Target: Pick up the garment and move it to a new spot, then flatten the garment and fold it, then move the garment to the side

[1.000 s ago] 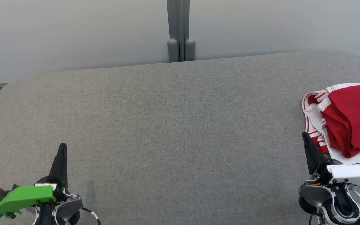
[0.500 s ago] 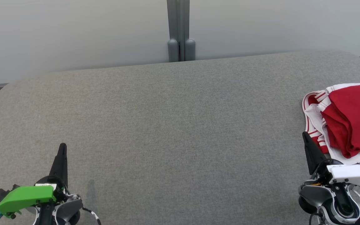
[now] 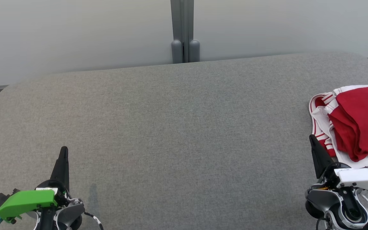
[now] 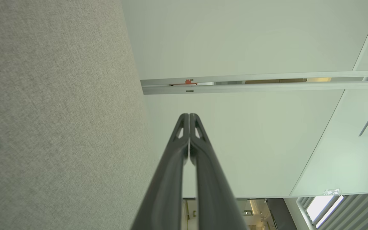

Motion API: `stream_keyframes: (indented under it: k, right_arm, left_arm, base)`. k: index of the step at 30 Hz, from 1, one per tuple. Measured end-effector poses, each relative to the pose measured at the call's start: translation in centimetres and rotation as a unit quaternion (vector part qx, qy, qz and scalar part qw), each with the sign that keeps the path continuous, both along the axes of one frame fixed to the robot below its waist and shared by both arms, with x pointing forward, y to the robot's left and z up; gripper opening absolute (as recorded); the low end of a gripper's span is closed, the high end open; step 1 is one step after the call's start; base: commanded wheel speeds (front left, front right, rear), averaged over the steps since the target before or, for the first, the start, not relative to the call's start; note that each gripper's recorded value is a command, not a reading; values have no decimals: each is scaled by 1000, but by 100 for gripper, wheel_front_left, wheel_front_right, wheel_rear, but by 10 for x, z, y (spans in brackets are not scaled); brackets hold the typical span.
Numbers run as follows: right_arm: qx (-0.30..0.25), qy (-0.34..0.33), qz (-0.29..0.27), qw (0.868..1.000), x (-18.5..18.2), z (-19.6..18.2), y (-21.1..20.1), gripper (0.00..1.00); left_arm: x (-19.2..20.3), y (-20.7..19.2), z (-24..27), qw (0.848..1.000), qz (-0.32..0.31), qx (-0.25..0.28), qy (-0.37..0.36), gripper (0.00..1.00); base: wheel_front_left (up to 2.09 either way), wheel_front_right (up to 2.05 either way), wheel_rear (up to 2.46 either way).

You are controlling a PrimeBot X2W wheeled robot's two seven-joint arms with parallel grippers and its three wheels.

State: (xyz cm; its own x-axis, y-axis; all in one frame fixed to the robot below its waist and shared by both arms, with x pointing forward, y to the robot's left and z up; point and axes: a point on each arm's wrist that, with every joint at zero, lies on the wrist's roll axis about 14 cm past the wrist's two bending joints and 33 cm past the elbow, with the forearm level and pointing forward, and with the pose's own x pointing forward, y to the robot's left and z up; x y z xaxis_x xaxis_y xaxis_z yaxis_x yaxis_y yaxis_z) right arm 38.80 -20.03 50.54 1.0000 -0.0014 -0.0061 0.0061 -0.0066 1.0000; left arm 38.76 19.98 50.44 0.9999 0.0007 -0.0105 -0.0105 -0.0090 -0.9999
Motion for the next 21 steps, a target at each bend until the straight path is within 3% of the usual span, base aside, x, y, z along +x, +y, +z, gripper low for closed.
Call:
stream_keyframes:
  k: [21]
  right_arm:
    - [0, 0, 0, 1000, 0, 0, 0, 0]
  left_arm:
    - [0, 0, 0, 1000, 0, 0, 0, 0]
  base:
    - [0, 0, 0]
